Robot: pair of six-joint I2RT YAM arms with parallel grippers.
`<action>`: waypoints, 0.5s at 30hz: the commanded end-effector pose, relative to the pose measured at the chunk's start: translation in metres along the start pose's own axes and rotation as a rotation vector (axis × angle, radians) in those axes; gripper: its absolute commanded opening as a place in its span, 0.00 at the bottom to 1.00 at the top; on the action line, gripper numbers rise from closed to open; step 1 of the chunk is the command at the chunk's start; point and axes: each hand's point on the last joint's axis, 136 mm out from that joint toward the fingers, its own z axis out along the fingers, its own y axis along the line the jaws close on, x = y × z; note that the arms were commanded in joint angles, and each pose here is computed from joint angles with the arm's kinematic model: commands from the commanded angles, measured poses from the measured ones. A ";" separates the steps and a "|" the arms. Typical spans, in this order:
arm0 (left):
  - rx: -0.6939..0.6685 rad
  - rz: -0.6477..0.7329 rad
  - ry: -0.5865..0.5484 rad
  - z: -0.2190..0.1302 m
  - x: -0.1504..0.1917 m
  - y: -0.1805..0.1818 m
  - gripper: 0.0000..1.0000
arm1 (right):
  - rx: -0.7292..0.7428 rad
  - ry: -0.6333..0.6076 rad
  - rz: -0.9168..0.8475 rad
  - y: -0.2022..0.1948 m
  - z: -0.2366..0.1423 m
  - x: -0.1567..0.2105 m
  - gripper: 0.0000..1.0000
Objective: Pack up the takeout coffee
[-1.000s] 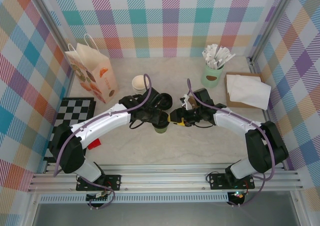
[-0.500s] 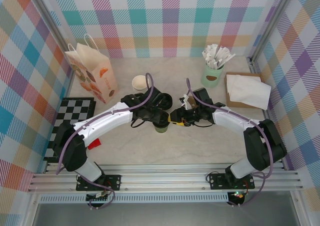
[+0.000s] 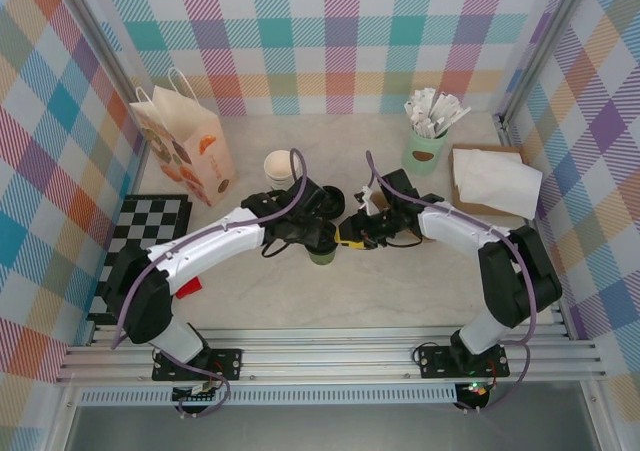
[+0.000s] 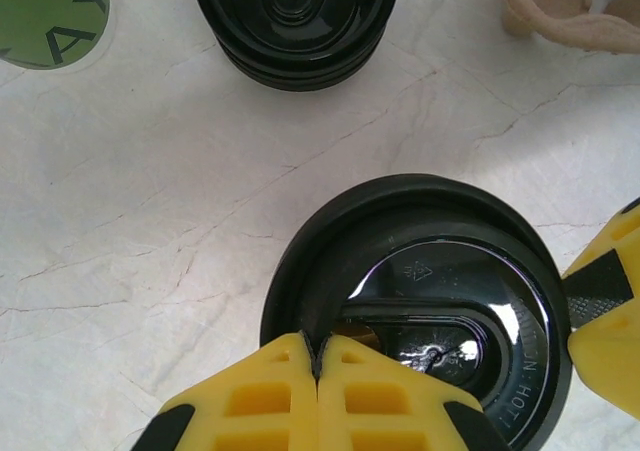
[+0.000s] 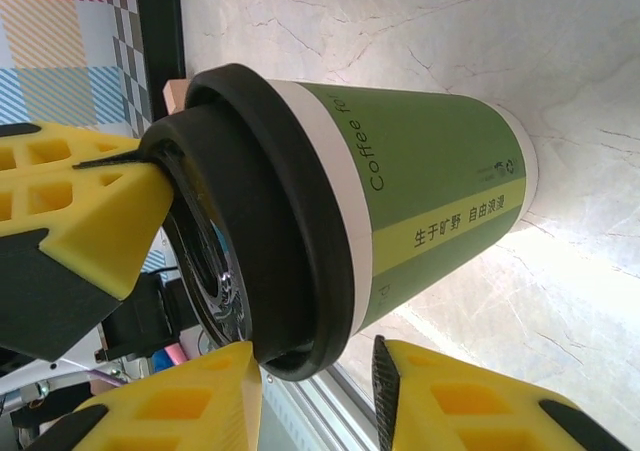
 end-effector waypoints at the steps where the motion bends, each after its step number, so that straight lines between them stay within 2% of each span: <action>1: -0.045 -0.035 0.266 0.041 0.080 0.021 0.00 | 0.368 0.108 0.209 -0.100 0.012 0.045 0.36; 5: -0.051 -0.067 0.367 0.065 0.114 0.026 0.00 | 0.434 0.150 0.257 -0.121 0.013 0.061 0.37; 8: -0.055 -0.045 0.383 0.064 0.114 0.026 0.00 | 0.433 0.152 0.277 -0.125 0.014 0.065 0.38; 10: -0.051 -0.009 0.338 0.052 0.097 0.025 0.00 | 0.301 0.111 0.250 -0.094 0.014 0.048 0.42; 13: -0.038 0.064 0.238 0.028 0.061 0.022 0.00 | 0.057 -0.004 0.158 -0.019 -0.007 0.000 0.50; 15: -0.034 0.114 0.180 0.016 0.040 0.021 0.00 | -0.003 -0.077 0.089 0.014 -0.029 -0.026 0.53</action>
